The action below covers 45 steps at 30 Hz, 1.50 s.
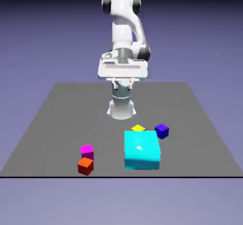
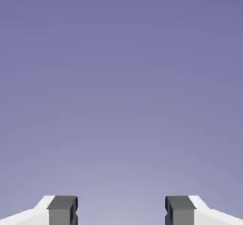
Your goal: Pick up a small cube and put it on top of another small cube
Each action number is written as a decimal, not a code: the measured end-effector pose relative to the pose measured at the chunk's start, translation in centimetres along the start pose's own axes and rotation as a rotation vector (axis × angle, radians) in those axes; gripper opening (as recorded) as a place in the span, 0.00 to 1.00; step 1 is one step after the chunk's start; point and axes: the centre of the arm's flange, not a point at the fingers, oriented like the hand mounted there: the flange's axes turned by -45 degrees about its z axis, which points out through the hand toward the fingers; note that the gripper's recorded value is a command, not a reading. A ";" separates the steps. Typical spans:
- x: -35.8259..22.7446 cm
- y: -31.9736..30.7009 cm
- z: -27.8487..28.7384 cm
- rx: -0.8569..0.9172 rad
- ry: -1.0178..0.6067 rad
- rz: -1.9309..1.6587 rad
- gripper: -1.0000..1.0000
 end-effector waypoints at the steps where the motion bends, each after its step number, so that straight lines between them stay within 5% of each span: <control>1: -0.4 -0.5 0.1 0.000 -0.018 0.018 0.50; 21: -12.0 -8.3 4.2 -0.088 -0.405 0.387 0.50; 39: -27.1 -8.8 8.4 -0.298 -0.731 0.783 0.50; 45: -26.3 -10.4 7.9 -0.211 -0.734 0.802 0.50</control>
